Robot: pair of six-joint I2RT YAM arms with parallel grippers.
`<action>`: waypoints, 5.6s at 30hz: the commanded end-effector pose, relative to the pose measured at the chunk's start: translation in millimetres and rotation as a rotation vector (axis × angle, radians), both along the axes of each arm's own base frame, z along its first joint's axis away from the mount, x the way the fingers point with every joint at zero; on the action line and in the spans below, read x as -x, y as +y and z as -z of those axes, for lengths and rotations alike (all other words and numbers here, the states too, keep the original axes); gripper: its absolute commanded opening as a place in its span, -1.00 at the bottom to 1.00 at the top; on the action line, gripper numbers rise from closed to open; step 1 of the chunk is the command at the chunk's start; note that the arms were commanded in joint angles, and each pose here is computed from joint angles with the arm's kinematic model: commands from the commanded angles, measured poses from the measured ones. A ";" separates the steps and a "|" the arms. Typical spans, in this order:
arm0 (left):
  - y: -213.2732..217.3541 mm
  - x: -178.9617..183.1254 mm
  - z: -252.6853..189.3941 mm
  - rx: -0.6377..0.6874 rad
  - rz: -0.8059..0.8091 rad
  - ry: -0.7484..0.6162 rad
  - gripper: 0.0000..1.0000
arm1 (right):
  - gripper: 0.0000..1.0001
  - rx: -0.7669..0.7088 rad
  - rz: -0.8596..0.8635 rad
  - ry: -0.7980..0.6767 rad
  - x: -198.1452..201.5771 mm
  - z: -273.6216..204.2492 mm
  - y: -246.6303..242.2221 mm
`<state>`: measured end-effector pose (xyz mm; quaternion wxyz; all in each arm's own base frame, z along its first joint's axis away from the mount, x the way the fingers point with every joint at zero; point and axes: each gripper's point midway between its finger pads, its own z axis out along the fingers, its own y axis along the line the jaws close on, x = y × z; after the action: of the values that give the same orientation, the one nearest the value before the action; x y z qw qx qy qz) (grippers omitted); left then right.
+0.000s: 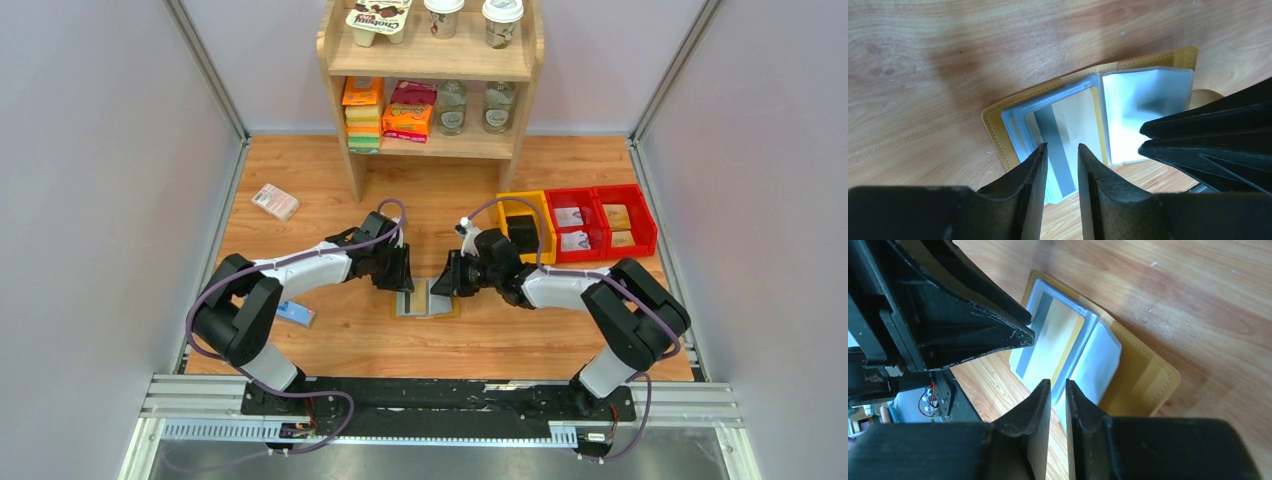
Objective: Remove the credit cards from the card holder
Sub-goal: Remove the credit card from the card holder.
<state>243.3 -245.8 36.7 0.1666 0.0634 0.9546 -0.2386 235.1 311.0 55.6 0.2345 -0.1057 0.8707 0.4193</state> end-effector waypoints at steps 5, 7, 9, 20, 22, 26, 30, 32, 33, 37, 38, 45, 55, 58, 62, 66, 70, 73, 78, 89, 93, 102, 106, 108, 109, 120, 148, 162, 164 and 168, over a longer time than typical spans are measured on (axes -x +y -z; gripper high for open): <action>11.3 4.2 5.1 -0.049 0.001 -0.012 -0.31 | -0.53 -0.065 0.000 0.019 -13.2 -1.0 18.0; 13.9 7.2 8.3 -0.059 -0.002 0.000 -0.34 | -0.48 -0.061 0.003 0.040 -10.9 6.9 16.5; 16.0 9.4 10.1 -0.067 -0.006 0.010 -0.37 | -0.44 -0.055 0.013 0.056 -9.6 13.5 14.0; 20.6 11.2 -7.7 -0.051 -0.047 -0.021 -0.23 | -0.30 -0.114 0.023 0.099 -10.5 19.7 10.0; 18.7 8.7 -11.3 -0.042 -0.049 -0.027 -0.21 | -0.29 -0.127 0.019 0.097 -10.9 17.4 11.8; 14.0 6.8 -11.8 -0.029 -0.045 -0.024 -0.20 | -0.28 -0.152 0.014 0.099 -11.2 13.1 15.0; 11.2 9.2 -5.6 -0.019 -0.042 -0.001 -0.21 | -0.25 -0.177 0.010 0.102 -10.6 9.5 17.5; 11.5 11.3 -1.4 -0.018 -0.045 0.014 -0.23 | -0.24 -0.185 0.009 0.104 -11.1 8.8 18.8; 10.6 12.7 0.3 -0.016 -0.040 0.020 -0.25 | -0.24 -0.189 0.011 0.110 -11.2 9.1 19.3; 11.2 16.9 7.6 -0.018 -0.038 0.042 -0.31 | -0.24 -0.201 0.007 0.121 -10.1 10.8 21.4; 11.5 17.8 8.8 -0.018 -0.039 0.046 -0.32 | -0.24 -0.205 0.005 0.121 -10.0 10.7 21.9; 13.3 20.5 12.7 -0.021 -0.041 0.052 -0.43 | -0.26 -0.230 -0.016 0.120 -9.8 6.8 27.4; 23.3 22.5 19.3 -0.072 -0.053 0.055 -0.58 | -0.55 -0.290 -0.062 0.081 -3.6 -19.9 29.8; 25.9 22.8 20.2 -0.085 -0.056 0.055 -0.66 | -0.64 -0.311 -0.072 0.078 -2.2 -25.7 31.2; 27.3 22.5 22.9 -0.098 -0.058 0.064 -0.69 | -0.77 -0.326 -0.081 0.079 -2.2 -28.8 33.2; 25.2 22.8 23.1 -0.093 -0.054 0.069 -0.72 | -0.78 -0.328 -0.095 0.091 -1.9 -26.3 38.5; 24.0 22.1 22.3 -0.087 -0.054 0.067 -0.74 | -0.75 -0.327 -0.117 0.109 0.1 -22.8 46.5; 24.1 22.6 22.9 -0.086 -0.053 0.068 -0.74 | -0.71 -0.322 -0.130 0.120 0.9 -19.5 51.5; 23.5 23.2 23.9 -0.082 -0.051 0.069 -0.74 | -0.69 -0.322 -0.150 0.136 2.9 -15.8 57.0; 38.4 24.5 31.1 -0.160 -0.064 0.067 -0.76 | -0.71 -0.338 -0.174 0.140 4.9 -19.8 53.8; 46.4 28.1 38.1 -0.204 -0.071 0.082 -0.79 | -0.72 -0.354 -0.178 0.135 4.3 -26.1 48.5; 47.6 29.8 43.3 -0.213 -0.066 0.095 -0.80 | -0.79 -0.382 -0.187 0.130 4.3 -32.9 44.1; 48.0 30.2 45.2 -0.217 -0.065 0.098 -0.80 | -0.80 -0.391 -0.186 0.134 4.7 -32.7 41.4; 48.6 30.5 47.2 -0.221 -0.065 0.102 -0.81 | -0.83 -0.389 -0.183 0.133 4.6 -31.6 39.4; 49.2 31.4 48.9 -0.226 -0.065 0.108 -0.81 | -0.84 -0.387 -0.177 0.136 3.8 -30.2 37.6; 49.6 32.7 52.4 -0.221 -0.062 0.106 -0.83 | -0.94 -0.337 -0.139 0.144 -0.3 -11.6 16.0; -3.5 4.6 -6.3 0.080 -0.035 -0.048 -0.72 | -1.00 -0.321 -0.044 0.213 -7.3 5.4 14.3; 17.1 16.3 24.7 -0.036 -0.048 0.010 -0.94 | -0.63 -0.325 -0.096 0.213 -6.1 -7.5 30.6; 17.5 16.3 25.1 -0.037 -0.048 0.009 -0.94 | -0.60 -0.323 -0.109 0.212 -6.5 -9.1 34.7; 17.4 16.4 25.3 -0.039 -0.046 0.007 -0.94 | -0.57 -0.291 -0.114 0.230 -8.7 -7.5 42.0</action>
<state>231.7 -240.7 29.3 0.1801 0.0402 0.9494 -0.2543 240.1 338.2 56.1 0.1241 -0.0509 0.8154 0.5632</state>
